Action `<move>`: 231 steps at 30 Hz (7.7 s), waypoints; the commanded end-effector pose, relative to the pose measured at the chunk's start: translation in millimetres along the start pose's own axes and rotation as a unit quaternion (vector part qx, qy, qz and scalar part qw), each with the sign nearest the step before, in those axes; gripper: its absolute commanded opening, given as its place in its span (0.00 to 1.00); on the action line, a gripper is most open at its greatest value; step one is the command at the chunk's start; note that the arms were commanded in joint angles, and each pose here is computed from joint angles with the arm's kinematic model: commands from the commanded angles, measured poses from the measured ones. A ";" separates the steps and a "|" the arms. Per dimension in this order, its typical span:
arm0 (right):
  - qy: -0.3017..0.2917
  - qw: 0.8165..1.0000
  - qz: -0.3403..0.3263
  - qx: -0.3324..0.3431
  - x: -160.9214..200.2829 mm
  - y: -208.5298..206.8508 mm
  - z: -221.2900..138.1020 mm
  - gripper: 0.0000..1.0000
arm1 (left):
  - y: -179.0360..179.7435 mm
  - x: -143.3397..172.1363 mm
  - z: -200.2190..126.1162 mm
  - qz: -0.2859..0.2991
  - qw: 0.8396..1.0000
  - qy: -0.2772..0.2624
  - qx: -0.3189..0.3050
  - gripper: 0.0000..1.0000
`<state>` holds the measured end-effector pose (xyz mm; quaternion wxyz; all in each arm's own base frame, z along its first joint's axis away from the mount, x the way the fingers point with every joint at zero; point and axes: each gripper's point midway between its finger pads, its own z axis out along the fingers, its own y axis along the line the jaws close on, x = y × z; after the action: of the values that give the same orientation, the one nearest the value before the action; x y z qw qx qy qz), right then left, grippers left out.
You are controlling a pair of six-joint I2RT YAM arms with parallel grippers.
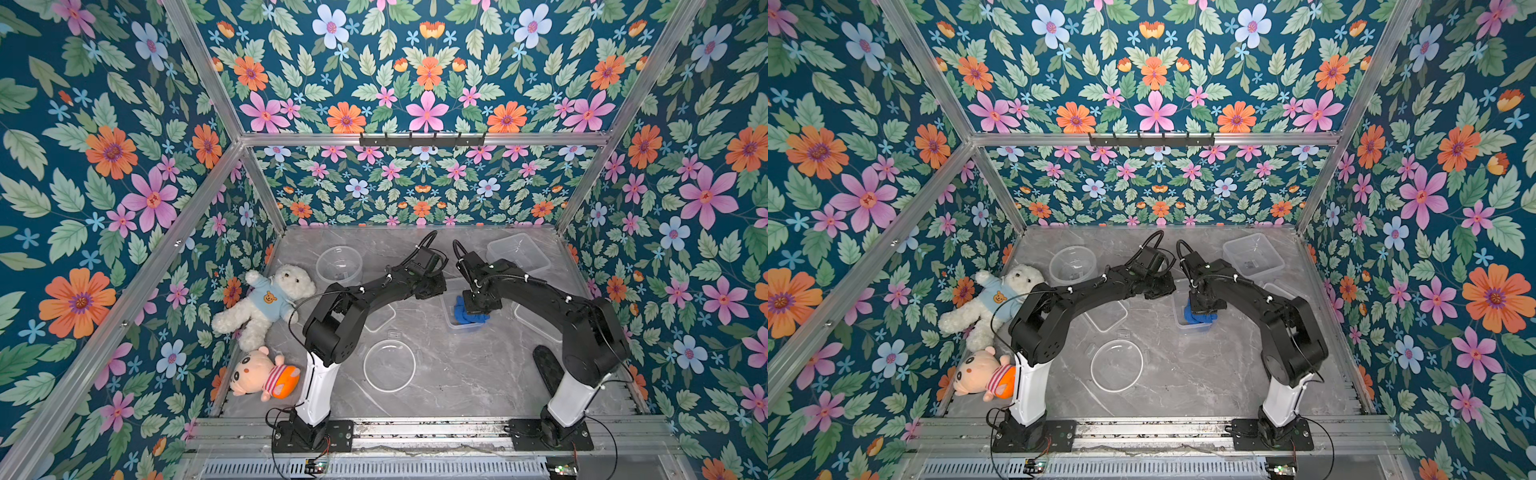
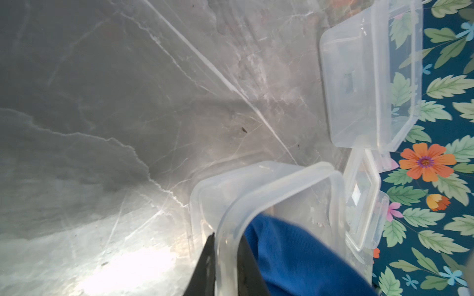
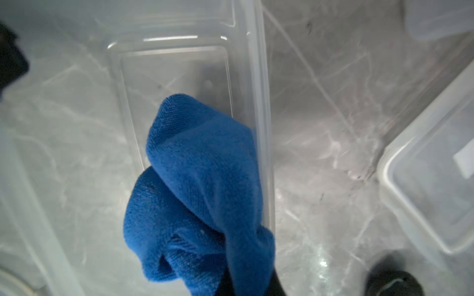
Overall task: Wipe the insides of the lunch boxes
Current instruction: Wipe the dirt inside the lunch box, then place the lunch box at the center of the board, then place the cleaning item at the center of the board, then reset both arms
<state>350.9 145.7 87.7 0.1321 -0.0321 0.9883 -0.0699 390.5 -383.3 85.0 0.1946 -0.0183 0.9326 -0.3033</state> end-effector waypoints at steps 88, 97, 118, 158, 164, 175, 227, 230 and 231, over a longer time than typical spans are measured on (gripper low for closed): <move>-0.186 0.946 0.006 -0.266 25.8 16.5 -137.8 0.00 | 81.1 -106.5 -33.2 -0.039 0.993 -0.064 -0.089 0.16; -0.092 0.963 -0.009 -0.251 110.8 36.2 -66.4 0.49 | 75.3 -123.1 -53.7 -0.048 0.994 -0.082 -0.062 0.52; -0.103 0.969 -0.011 -0.223 153.9 18.9 -33.8 0.99 | -39.0 -1.3 -94.0 0.007 0.995 -0.008 0.096 0.38; -0.127 0.982 0.083 -0.109 144.5 -44.9 -61.2 0.99 | 8.9 262.8 1.3 0.010 0.948 0.317 0.023 0.16; -0.246 0.955 0.139 -0.087 104.5 -97.7 -126.3 0.99 | -32.4 223.3 -17.5 0.053 0.960 0.265 0.067 0.49; -0.306 0.944 0.115 -0.050 30.4 -90.0 -118.5 0.99 | -134.9 -11.9 -169.6 0.148 0.976 -0.094 0.133 0.99; -0.465 0.875 0.108 -0.084 -15.9 -153.2 16.6 0.99 | 326.7 -64.6 -258.4 0.133 0.804 -0.479 -0.327 0.99; -0.464 0.875 0.108 -0.083 -15.3 -153.3 16.9 0.99 | 326.7 -64.6 -259.2 0.133 0.803 -0.480 -0.327 0.99; -0.466 0.875 0.107 -0.079 -14.9 -154.1 16.8 0.99 | 326.8 -64.6 -259.3 0.132 0.803 -0.481 -0.327 0.99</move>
<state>374.8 -8.9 91.6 0.5681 0.0463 0.8202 0.0487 377.5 37.7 98.6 0.6168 -0.1002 0.7744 0.0992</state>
